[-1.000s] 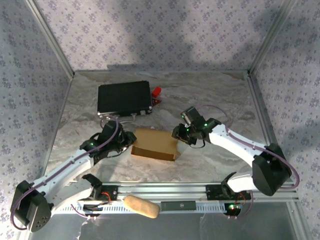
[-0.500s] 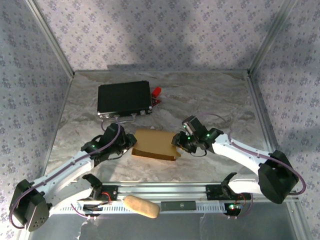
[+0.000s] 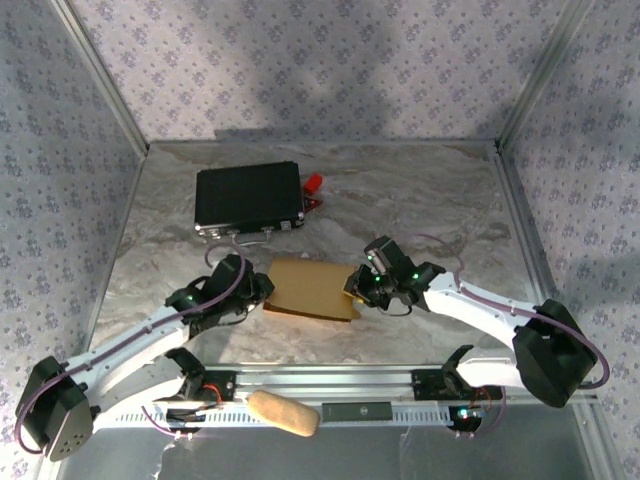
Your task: Fold the paper box
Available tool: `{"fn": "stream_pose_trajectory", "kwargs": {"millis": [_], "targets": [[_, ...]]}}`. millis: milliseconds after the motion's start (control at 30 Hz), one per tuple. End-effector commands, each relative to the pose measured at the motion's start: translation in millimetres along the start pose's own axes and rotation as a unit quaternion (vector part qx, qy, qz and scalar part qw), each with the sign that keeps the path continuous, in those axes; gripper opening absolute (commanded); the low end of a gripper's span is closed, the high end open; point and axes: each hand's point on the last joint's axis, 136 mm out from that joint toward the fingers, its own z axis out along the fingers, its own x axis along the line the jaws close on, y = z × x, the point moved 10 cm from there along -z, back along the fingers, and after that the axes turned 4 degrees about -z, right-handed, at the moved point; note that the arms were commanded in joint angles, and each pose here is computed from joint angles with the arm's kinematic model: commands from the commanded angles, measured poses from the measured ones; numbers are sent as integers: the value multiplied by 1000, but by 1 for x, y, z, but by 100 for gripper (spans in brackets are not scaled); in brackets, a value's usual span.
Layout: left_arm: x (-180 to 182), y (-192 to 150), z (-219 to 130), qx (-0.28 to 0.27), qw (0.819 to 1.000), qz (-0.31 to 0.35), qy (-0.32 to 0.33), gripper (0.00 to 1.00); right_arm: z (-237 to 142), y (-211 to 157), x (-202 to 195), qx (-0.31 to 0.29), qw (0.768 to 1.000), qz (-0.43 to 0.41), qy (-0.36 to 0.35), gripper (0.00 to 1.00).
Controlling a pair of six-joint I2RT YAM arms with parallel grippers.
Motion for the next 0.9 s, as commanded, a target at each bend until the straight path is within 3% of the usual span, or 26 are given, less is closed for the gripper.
{"fn": "stream_pose_trajectory", "kwargs": {"millis": [0,200,633,867], "targets": [[18,-9,6,16,999,10,50,24,1,3,3,-2,1000,1,11,21],[28,-14,7,21,996,35,85,29,8,6,2,3,1000,-3,-3,14],[35,-10,-4,10,985,97,142,45,10,12,-4,-7,999,-23,-49,14],[36,-11,3,14,983,107,150,46,15,12,-8,-4,997,-29,-65,14]]}}
